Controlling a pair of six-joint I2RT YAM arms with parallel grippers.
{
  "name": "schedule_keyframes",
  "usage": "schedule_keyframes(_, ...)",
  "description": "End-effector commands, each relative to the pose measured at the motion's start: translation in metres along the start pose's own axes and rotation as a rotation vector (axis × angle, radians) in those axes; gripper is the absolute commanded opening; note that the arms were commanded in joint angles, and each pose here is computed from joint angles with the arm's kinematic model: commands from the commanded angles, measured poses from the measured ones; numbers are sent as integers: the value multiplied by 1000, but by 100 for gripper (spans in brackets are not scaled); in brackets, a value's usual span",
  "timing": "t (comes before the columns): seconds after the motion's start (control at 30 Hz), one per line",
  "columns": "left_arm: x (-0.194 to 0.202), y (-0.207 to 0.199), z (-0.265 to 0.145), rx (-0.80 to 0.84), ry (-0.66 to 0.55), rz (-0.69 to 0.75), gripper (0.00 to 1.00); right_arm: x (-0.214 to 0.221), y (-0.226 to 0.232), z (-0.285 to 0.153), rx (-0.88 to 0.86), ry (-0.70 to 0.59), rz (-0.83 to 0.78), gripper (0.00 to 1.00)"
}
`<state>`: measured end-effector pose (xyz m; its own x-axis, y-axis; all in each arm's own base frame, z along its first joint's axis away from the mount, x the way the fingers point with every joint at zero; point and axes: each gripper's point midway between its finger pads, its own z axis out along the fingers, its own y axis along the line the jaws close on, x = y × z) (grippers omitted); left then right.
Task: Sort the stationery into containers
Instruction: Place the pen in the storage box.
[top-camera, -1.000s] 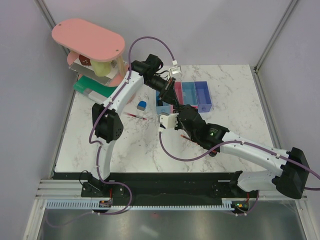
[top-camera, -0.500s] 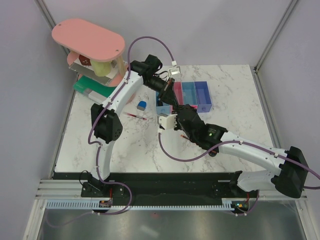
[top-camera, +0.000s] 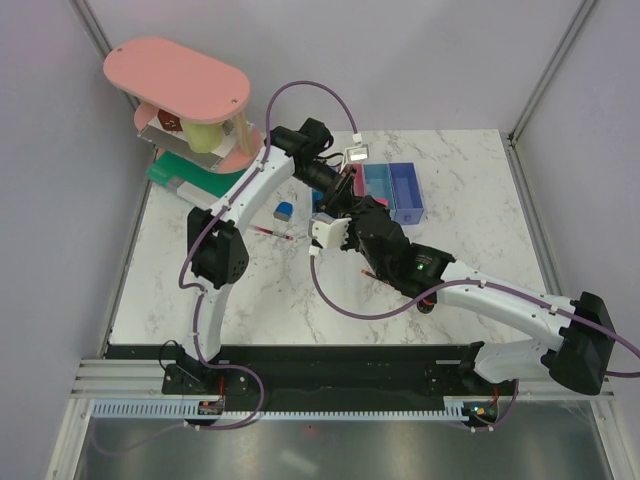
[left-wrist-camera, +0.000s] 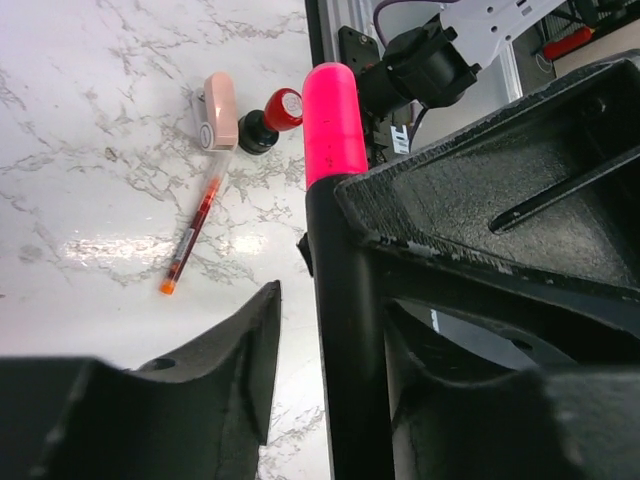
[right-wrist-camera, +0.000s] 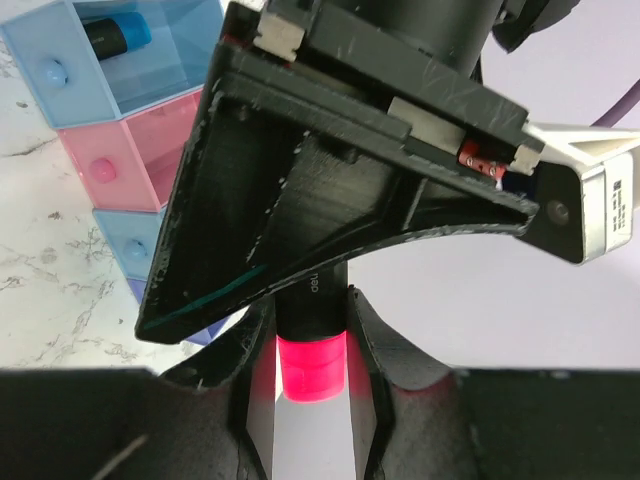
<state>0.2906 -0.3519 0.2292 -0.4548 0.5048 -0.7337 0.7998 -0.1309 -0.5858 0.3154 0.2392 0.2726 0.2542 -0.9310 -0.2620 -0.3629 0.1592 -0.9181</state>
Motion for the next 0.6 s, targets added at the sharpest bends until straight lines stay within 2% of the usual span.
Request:
schedule_keyframes(0.0,7,-2,7,21,25,15,40,-14,-27,-3,76,-35,51,0)
schedule_keyframes(0.03,7,-2,7,22,23,18,37,-13,-27,-3,75,-34,51,0)
schedule_keyframes(0.07,7,-3,7,23,24,21,28,-13,-25,-3,71,-34,49,0)
schedule_keyframes(0.1,6,-3,7,22,24,26,25,-13,-25,-3,69,-34,48,0)
schedule_keyframes(0.23,3,-3,6,13,23,37,24,-12,-23,-3,67,-33,51,0)
schedule_keyframes(0.33,1,-4,5,13,20,40,15,-12,-22,-4,65,-34,51,0)
schedule_keyframes(0.4,1,-3,6,14,21,39,3,-11,-21,-4,62,-32,52,0)
schedule_keyframes(0.43,2,-3,6,13,22,37,2,-12,-21,-4,61,-34,50,0)
schedule_keyframes(0.47,1,-4,6,14,21,37,2,-11,-19,-4,58,-32,47,4)
schedule_keyframes(0.5,1,-4,6,14,21,40,2,-11,-20,-5,59,-32,42,25)
schedule_keyframes(0.57,1,-4,6,11,22,43,2,-10,-18,-5,61,-33,39,49)
